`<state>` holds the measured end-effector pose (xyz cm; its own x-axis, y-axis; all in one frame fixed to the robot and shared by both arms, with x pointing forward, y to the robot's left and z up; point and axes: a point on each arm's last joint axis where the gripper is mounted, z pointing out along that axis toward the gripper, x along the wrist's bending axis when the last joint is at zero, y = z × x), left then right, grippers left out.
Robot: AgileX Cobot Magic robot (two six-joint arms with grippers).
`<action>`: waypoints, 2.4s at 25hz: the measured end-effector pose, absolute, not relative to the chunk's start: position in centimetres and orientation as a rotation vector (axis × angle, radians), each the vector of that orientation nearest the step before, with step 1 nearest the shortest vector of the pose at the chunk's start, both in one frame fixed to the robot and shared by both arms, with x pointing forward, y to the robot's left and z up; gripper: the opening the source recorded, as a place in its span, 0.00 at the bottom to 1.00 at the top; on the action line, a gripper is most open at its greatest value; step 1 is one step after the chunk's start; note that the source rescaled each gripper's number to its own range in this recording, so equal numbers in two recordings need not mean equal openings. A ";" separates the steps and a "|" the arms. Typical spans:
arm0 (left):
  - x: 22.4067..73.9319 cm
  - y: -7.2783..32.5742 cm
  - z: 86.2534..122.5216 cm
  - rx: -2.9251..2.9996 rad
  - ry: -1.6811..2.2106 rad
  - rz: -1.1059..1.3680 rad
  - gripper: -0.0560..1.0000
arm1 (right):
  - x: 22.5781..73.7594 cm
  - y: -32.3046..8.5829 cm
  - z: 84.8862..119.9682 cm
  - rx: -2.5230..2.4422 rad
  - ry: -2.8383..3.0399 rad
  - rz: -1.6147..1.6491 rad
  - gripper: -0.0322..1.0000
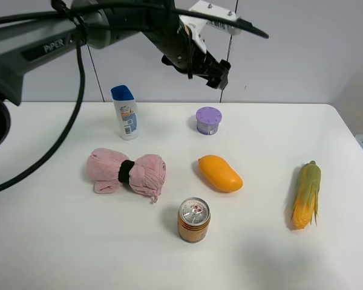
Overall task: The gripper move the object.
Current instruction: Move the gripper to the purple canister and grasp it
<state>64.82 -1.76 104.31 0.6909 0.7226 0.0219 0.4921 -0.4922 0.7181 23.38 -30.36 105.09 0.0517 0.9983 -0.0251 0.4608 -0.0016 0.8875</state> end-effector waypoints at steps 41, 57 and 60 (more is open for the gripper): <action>69.7 -3.8 87.3 2.099 0.919 0.508 1.00 | 23.4 -30.4 105.1 1.568 1.511 0.892 1.00; 70.0 -3.9 86.4 2.055 0.904 0.546 0.95 | 23.4 -30.4 105.1 1.568 1.511 0.892 1.00; 70.0 -3.9 86.0 2.059 0.906 0.544 0.46 | 23.4 -30.4 105.1 1.568 1.511 0.892 1.00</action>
<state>70.00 -3.89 86.02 0.6502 0.7572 0.0626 0.4108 -0.4197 0.8094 23.38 -30.36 105.09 0.0517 0.9983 -0.0251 0.4608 -0.0016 0.8875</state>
